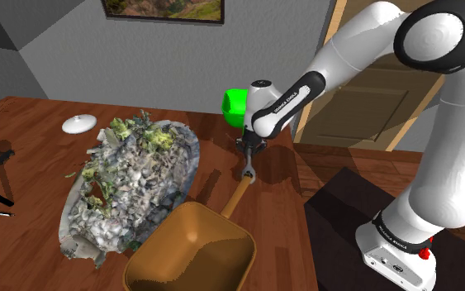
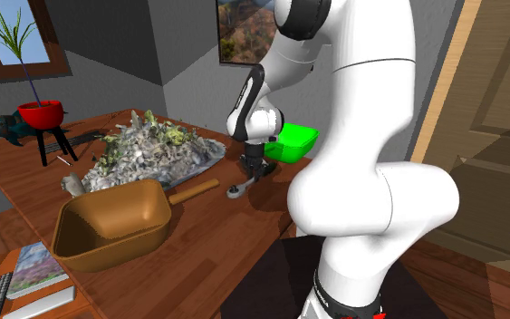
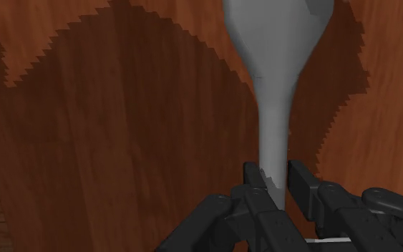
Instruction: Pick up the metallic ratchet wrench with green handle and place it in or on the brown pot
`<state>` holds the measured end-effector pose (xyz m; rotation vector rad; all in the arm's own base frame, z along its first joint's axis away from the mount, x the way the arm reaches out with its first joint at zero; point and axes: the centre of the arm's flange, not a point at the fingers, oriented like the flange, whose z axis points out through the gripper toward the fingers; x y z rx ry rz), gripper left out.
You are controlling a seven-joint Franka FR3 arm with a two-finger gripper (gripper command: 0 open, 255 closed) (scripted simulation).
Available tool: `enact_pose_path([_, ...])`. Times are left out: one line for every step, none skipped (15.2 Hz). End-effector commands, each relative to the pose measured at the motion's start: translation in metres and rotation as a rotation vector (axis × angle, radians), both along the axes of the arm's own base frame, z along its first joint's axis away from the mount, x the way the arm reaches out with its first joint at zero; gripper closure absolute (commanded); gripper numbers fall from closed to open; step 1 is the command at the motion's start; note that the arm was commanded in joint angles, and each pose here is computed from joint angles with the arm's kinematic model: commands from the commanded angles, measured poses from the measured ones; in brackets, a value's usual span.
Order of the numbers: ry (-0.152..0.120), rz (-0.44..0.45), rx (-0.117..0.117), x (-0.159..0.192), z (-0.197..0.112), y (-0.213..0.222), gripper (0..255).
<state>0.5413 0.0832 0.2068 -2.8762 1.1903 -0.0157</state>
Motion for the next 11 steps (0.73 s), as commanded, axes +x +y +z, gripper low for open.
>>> enact_pose_path([0.001, -0.005, -0.001, -0.001, 0.010, -0.003, 255])
enact_pose_path([0.001, -0.005, -0.001, -0.001, 0.015, -0.003, 255])
enact_pose_path([0.001, -0.005, -0.001, -0.001, 0.021, -0.003, 255])
enact_pose_path([0.001, -0.005, -0.001, -0.001, 0.026, -0.003, 255])
enact_pose_path([0.001, -0.005, -0.001, -0.001, 0.031, -0.003, 255])
enact_pose_path([0.001, -0.005, -0.001, -0.001, 0.036, -0.003, 255])
enact_pose_path([0.001, -0.005, -0.001, -0.001, 0.042, -0.003, 255])
enact_pose_path([0.001, -0.005, -0.001, -0.001, 0.047, -0.003, 255])
enact_pose_path([0.001, -0.005, -0.001, -0.001, 0.052, -0.003, 255])
enact_pose_path([0.001, -0.005, -0.001, -0.001, 0.058, -0.003, 255])
enact_pose_path([0.001, -0.005, -0.001, -0.001, 0.063, -0.003, 255])
